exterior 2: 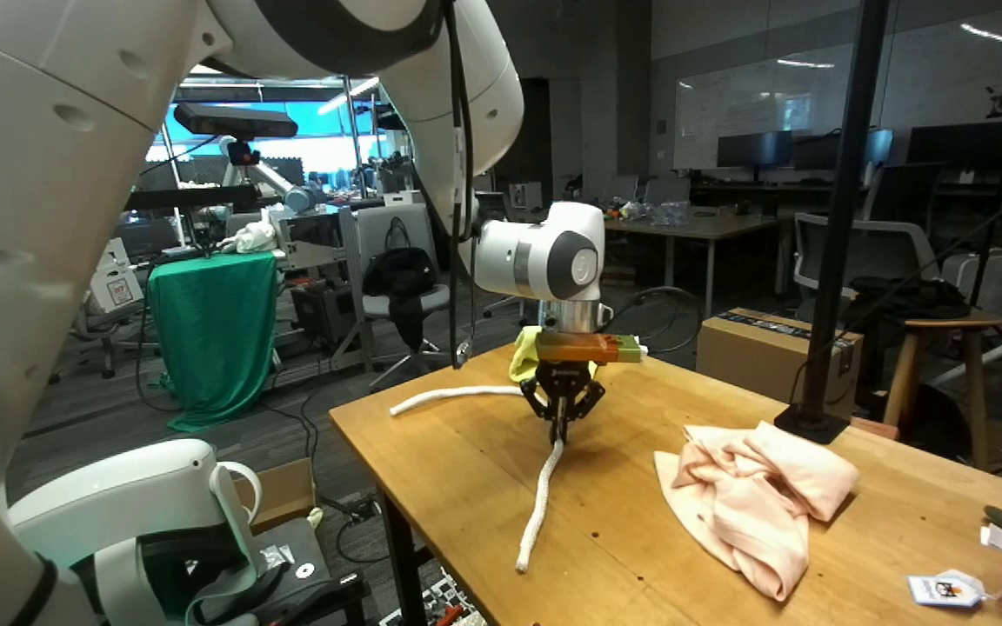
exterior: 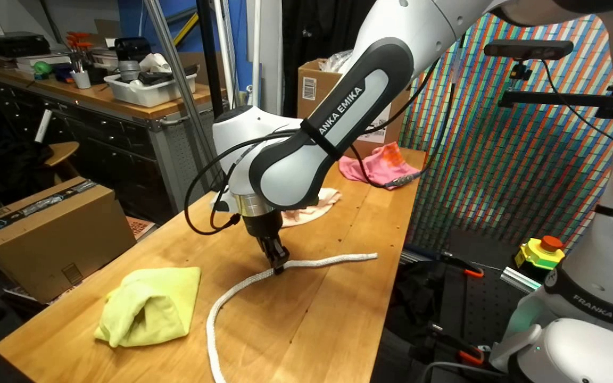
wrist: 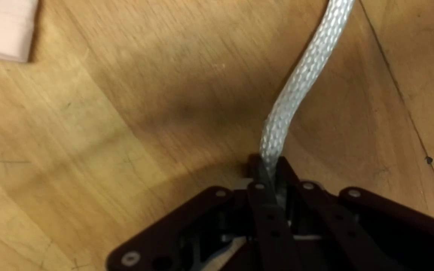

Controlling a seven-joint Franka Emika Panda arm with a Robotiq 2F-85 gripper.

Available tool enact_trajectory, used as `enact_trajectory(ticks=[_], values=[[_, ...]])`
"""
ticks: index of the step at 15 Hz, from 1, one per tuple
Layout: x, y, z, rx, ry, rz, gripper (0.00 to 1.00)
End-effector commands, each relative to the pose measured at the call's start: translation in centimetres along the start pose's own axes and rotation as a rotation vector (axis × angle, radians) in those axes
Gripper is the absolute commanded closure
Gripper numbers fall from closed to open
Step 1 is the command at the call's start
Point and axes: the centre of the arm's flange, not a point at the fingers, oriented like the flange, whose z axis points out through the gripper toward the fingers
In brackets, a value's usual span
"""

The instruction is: Spread the clothes and the objects across on the table

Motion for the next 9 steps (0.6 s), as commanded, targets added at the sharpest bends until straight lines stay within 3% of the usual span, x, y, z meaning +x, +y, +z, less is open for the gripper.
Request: enact_trajectory(ticks=[1,3,4,6,9], values=[[0.56,-2.63,0.84,0.034,-0.016,-0.058,0.97],[0.65,-2.86,0.77,0.032,-0.02,-0.062,0.96],[0.67,-2.95,0.71,0.03,-0.023,-0.057,0.64],[0.65,-3.07,0.57,0.018,-0.036,-0.052,0.57],[0.34,-3.22,0.24,-0.001,-0.061,-0.025,0.34]])
